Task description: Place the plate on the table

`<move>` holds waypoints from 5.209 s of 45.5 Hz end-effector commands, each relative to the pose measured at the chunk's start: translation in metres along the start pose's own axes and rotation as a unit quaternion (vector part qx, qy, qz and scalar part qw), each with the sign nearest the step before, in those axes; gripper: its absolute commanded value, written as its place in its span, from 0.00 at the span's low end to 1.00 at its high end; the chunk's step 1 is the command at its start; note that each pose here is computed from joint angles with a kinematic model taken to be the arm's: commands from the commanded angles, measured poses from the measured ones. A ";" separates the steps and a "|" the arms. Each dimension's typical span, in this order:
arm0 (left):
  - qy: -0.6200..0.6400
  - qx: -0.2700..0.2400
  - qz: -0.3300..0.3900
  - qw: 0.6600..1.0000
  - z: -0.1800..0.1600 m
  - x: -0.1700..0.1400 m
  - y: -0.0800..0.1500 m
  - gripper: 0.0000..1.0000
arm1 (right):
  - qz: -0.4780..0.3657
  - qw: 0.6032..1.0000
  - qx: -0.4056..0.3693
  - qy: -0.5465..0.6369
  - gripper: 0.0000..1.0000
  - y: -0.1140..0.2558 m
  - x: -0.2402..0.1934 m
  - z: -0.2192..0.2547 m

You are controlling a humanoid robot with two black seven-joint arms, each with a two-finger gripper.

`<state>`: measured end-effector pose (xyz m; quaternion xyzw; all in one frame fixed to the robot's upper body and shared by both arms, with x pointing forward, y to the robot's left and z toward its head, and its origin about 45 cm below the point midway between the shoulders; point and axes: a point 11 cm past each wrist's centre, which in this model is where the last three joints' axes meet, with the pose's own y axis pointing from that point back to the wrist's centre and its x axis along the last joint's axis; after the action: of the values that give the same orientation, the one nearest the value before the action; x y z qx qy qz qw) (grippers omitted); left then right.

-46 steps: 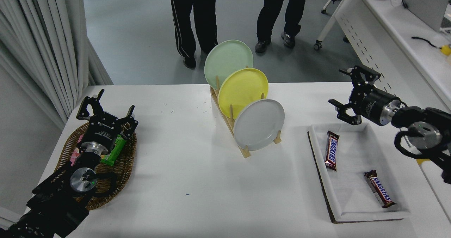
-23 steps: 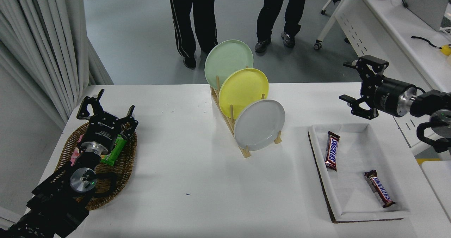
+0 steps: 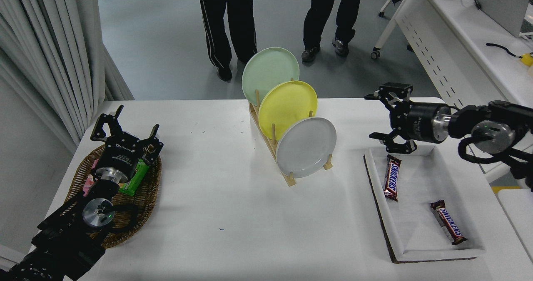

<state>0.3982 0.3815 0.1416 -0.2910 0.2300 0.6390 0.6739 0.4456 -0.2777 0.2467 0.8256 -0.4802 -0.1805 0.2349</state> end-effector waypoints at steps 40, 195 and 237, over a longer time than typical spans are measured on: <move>0.000 0.000 0.001 1.000 0.000 0.000 0.000 1.00 | 0.033 0.996 -0.029 -0.072 0.89 -0.079 -0.084 0.001; 0.000 0.000 0.000 1.000 0.000 0.000 0.000 1.00 | 0.034 0.994 -0.044 -0.092 0.00 -0.071 -0.071 -0.023; 0.000 0.000 0.000 1.000 0.000 0.000 0.000 1.00 | -0.026 0.993 -0.004 -0.113 0.00 -0.035 -0.075 -0.098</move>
<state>0.3982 0.3815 0.1416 -0.2910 0.2300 0.6390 0.6738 0.4856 -0.1813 0.2894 0.8030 -0.4943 -0.2695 0.1955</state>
